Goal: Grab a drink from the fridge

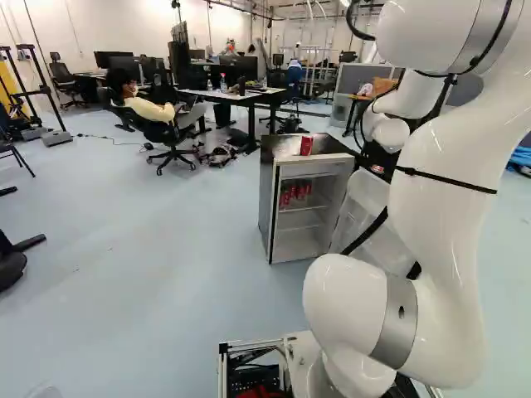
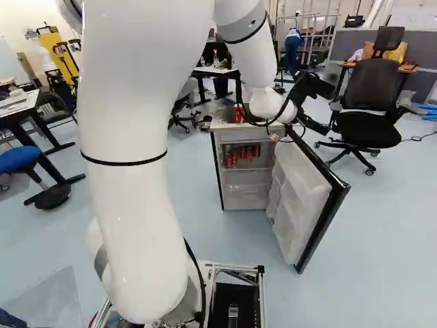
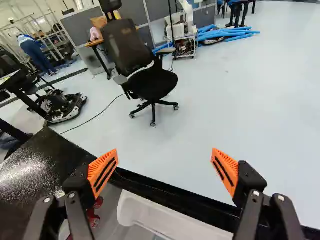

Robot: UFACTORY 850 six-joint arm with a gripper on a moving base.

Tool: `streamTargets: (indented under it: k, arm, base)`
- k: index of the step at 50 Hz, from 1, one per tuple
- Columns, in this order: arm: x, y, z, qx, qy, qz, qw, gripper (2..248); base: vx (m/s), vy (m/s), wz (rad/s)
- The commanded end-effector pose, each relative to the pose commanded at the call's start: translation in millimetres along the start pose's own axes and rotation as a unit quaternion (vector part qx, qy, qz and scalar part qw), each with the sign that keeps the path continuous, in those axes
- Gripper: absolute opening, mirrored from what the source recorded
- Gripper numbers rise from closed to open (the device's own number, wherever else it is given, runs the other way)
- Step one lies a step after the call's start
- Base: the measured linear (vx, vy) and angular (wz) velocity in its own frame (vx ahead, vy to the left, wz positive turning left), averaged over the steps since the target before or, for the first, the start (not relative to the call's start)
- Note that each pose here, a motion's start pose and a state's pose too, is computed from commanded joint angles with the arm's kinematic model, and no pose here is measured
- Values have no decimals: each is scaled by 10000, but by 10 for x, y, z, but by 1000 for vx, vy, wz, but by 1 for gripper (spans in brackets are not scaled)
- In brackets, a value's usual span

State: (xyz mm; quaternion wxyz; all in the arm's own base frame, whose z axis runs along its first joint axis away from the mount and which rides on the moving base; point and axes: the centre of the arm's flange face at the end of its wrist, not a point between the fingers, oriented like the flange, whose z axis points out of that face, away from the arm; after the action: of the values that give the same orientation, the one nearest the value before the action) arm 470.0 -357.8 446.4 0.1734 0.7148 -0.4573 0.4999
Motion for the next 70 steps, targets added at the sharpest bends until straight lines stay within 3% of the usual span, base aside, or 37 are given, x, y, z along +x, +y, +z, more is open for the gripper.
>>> streamTargets:
  k: [44,70]
  arm:
    - [171,322,632,-195,-692,271,9970,247]
    - [226,547,946,-238,-1291,456,9903,247]
  base:
    - [0,0,0]
    - [0,0,0]
